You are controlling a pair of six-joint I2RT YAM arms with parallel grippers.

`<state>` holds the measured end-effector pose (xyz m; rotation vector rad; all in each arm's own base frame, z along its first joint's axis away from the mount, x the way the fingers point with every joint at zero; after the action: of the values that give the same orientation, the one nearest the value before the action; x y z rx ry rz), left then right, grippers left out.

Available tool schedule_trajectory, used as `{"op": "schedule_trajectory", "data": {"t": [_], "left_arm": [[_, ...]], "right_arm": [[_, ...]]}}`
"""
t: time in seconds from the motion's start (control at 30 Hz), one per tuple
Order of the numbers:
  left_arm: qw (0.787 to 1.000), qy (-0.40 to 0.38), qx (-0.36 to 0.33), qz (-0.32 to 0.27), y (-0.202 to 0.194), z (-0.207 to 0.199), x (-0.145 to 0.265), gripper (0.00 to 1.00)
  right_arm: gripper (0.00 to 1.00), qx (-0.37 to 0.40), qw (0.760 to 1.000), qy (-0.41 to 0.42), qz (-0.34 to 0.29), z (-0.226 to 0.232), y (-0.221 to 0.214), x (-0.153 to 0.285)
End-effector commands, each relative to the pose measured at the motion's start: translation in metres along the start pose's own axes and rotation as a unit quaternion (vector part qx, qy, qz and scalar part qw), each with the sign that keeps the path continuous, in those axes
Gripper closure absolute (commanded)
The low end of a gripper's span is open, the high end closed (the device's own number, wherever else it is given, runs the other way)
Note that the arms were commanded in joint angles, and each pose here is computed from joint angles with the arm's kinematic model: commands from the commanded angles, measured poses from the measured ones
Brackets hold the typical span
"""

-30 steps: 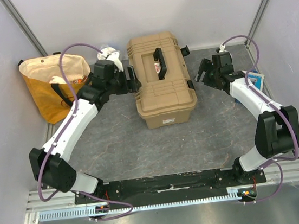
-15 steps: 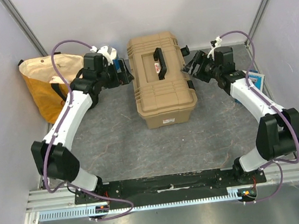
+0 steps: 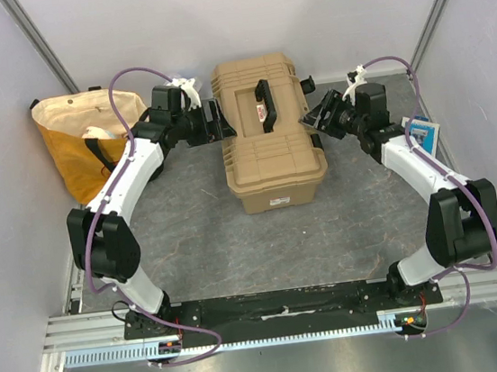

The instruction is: Pack the tool kit

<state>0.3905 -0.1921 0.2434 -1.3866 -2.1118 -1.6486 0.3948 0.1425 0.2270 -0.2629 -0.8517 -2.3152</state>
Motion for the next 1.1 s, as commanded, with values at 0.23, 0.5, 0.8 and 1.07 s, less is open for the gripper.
{"op": "schedule_trajectory", "data": {"t": [0.23,0.5,0.8,1.07], "left_arm": [[1.000,-0.022,0.004,0.018,-0.041,-0.012,0.033,0.16],[0.998,0.046,-0.033,-0.001,-0.075,-0.008,0.097,0.18],[0.985,0.124,-0.084,-0.089,-0.012,-0.003,0.123,0.13],[0.981,0.161,-0.068,-0.088,0.021,0.014,0.102,0.11]], "right_arm": [[0.38,0.021,0.970,0.089,0.227,0.033,-0.149,0.035],[0.38,0.062,0.978,0.050,0.193,0.048,-0.148,0.061],[0.25,0.024,0.997,-0.075,0.003,0.047,-0.038,0.049],[0.22,-0.079,0.988,-0.113,-0.071,-0.009,0.016,0.053]]}}
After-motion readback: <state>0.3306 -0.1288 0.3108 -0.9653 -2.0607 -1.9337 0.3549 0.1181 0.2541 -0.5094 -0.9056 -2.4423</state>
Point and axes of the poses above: each gripper's point midway between its finger pads, its own x axis back along the fingers, its own z axis along the line the jaws close on, y = z × x, the point moved 4 cm from there along x, back along the fingers, and after that the axes turned 8 degrees about -x, right-handed, at the moved point
